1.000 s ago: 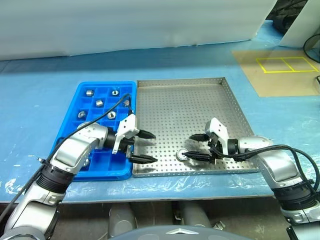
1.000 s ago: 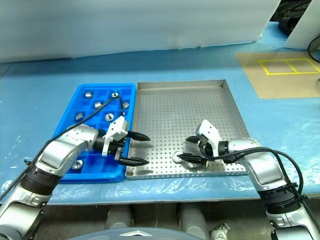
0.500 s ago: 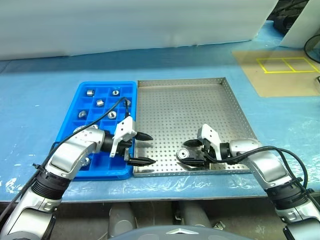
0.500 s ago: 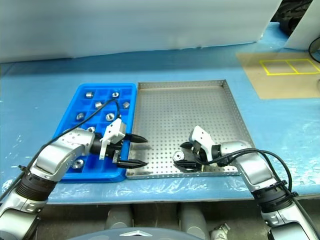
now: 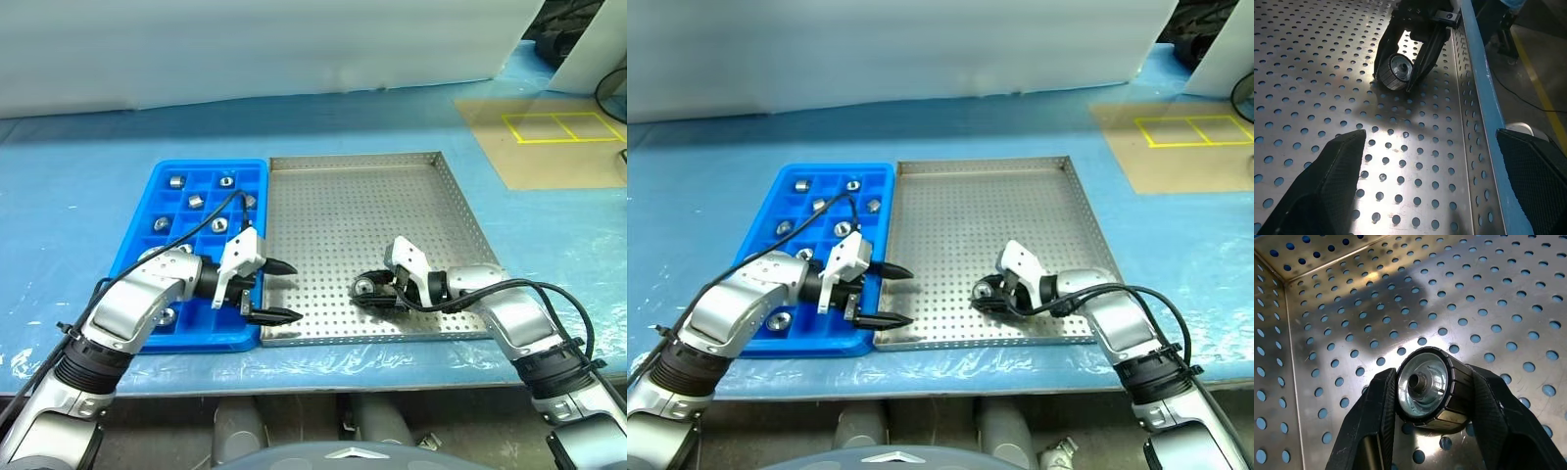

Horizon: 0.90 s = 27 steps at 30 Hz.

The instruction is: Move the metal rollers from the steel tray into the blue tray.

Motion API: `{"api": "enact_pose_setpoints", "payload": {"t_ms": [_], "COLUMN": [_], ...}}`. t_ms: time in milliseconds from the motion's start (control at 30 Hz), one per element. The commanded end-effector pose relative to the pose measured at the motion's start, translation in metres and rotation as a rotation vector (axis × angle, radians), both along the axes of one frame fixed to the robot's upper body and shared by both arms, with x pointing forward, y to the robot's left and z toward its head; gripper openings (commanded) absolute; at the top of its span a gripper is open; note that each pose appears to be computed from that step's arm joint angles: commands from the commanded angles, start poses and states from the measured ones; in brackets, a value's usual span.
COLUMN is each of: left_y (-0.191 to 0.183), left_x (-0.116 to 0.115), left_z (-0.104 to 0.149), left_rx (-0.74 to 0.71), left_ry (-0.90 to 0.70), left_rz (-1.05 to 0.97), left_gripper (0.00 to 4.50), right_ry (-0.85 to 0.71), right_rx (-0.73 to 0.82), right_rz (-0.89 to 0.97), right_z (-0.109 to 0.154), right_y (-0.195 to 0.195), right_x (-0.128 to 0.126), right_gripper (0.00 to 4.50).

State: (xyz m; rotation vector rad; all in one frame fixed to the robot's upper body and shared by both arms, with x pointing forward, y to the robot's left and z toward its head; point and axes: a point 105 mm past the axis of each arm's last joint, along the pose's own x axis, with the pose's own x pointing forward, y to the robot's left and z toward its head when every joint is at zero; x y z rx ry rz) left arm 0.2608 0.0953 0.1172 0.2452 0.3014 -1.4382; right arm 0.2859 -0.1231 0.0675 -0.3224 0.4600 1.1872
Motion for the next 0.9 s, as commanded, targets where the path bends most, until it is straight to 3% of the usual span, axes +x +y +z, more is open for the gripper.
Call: {"api": "enact_pose_setpoints", "payload": {"t_ms": [33,333,567,667,900], "left_y": [0.013,0.060,0.088,0.094,0.101], "left_x": [0.005,0.016,-0.014,-0.031,-0.071], "left_z": [0.018,0.039,0.038,0.036,0.033], "left_rx": [-0.004,0.042,0.061,0.061,0.064], "left_ry": [-0.064,-0.139,-0.114,-0.099,-0.049], "left_rz": [0.044,0.233,0.364,0.418,0.530], "left_gripper": [4.50,4.50,4.50,4.50,4.50], "right_ry": [-0.085,-0.141,-0.105,-0.013,0.106], "right_rx": [0.037,0.154,0.268,0.357,0.326], "right_rz": [0.024,0.186,0.379,0.430,0.568], "right_z": [0.019,0.061,0.089,0.099,0.082], "right_y": [0.013,0.061,0.112,0.138,0.160], "right_x": [0.012,0.026,0.026,0.023,0.009], "right_gripper": [1.75,1.75,1.75,1.75,1.75]}}
